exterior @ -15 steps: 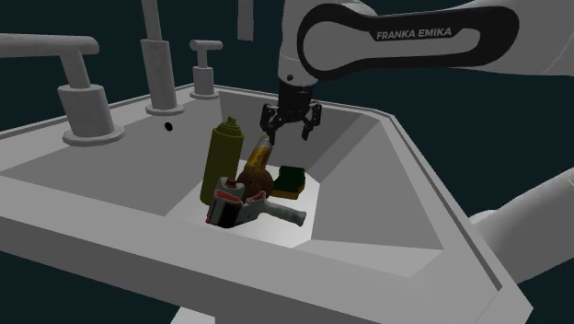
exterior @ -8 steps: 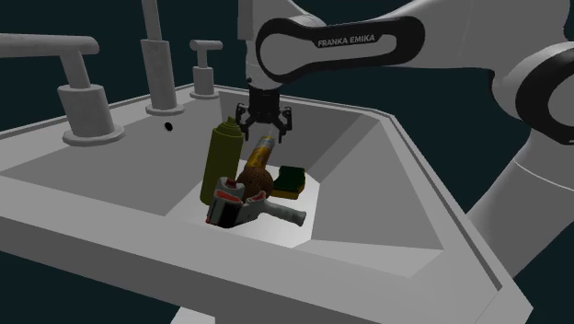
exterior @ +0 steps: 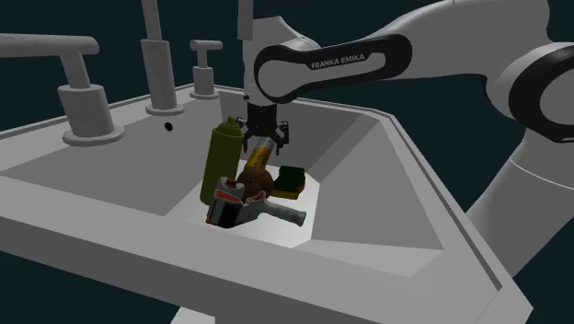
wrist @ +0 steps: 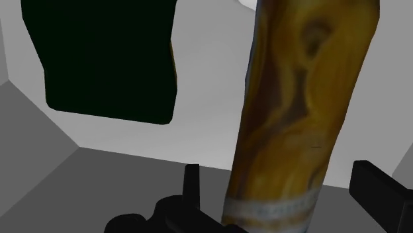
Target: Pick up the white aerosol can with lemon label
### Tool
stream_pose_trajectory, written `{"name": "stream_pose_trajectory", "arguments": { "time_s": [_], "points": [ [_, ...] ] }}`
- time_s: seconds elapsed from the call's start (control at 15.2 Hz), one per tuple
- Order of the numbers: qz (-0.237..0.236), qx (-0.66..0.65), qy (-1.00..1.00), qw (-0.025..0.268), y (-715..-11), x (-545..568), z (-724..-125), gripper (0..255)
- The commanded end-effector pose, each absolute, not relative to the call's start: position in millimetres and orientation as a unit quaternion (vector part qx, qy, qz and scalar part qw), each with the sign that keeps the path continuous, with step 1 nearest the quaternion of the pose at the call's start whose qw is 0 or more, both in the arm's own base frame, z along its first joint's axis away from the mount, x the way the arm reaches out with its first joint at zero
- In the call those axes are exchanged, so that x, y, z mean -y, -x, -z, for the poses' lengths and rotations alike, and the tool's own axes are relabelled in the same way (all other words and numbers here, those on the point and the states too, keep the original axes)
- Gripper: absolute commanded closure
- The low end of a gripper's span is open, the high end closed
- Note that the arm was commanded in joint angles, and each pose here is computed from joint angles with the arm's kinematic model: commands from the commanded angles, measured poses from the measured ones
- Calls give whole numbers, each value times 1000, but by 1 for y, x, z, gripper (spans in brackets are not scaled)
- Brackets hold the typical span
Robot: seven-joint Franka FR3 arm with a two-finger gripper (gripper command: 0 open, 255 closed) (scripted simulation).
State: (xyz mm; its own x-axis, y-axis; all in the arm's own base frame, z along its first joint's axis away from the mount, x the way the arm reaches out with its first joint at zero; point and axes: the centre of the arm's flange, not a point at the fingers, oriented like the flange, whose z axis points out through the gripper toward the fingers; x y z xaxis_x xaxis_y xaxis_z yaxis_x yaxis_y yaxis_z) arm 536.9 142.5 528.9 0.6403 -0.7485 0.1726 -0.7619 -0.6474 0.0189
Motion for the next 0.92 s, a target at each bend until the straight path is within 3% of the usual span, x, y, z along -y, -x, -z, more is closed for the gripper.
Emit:
{"name": "stream_pose_trajectory", "arguments": {
  "time_s": [0.0,0.07,0.86],
  "points": [
    [-75,417,-905,45,-537,-143,-524,0],
    [-75,417,-904,45,-537,-142,-524,255],
    [-75,417,-905,45,-537,-143,-540,255]
  ]
}}
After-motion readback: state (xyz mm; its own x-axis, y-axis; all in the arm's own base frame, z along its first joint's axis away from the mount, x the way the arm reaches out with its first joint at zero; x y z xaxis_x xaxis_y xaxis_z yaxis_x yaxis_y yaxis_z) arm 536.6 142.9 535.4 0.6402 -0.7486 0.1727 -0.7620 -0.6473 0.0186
